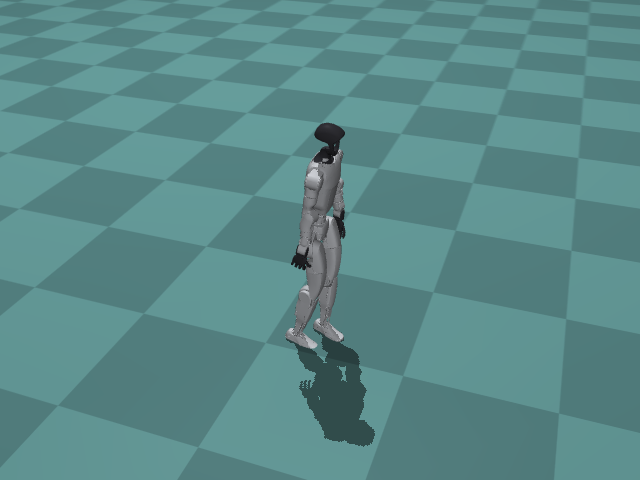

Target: In place motions

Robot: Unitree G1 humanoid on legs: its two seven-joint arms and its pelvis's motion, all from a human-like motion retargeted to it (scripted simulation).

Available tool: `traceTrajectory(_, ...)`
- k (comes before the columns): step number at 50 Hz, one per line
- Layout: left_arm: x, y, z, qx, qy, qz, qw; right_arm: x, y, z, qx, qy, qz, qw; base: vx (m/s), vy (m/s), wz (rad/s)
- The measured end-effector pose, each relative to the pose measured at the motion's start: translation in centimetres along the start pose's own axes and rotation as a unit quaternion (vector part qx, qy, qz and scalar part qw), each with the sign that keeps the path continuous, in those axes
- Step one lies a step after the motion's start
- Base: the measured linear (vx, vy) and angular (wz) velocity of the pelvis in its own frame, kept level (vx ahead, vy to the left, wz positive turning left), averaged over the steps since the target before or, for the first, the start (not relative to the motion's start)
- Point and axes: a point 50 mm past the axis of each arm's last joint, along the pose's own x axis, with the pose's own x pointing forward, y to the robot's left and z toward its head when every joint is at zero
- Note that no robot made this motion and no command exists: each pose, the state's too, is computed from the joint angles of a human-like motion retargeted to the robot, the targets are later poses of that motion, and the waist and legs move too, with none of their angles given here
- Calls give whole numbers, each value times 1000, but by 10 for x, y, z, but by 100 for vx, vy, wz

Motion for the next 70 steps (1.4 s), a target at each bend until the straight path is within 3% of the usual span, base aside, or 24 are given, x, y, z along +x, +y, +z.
traceTrajectory(6,0,-1,-18,-42,22,4,999,-4,-16,-6,-43,17,-41,998,-41,-17,298)
traceTrajectory(17,-10,14,-85,-105,126,52,985,-11,-38,-8,36,-5,-77,996,-30,-12,289)
traceTrajectory(24,-14,-18,-128,-223,175,36,958,-15,-37,32,15,-80,-90,993,-14,4,141)
traceTrajectory(33,-7,-57,-121,-312,145,-13,939,-20,6,94,14,-196,0,981,-10,14,36)
traceTrajectory(44,-4,-52,-110,-275,130,-17,952,-16,19,90,-137,-174,-2,975,5,15,46)
traceTrajectory(55,1,-3,-30,-113,12,20,993,1,9,21,-28,-26,-21,999,-7,10,137)
traceTrajectory(60,1,-2,-3,-85,-31,7,996,5,16,-1,-5,2,-7,1000,0,3,127)
traceTrajectory(70,2,-21,-44,-49,65,-27,996,8,20,-12,-18,12,-9,1000,23,0,94)
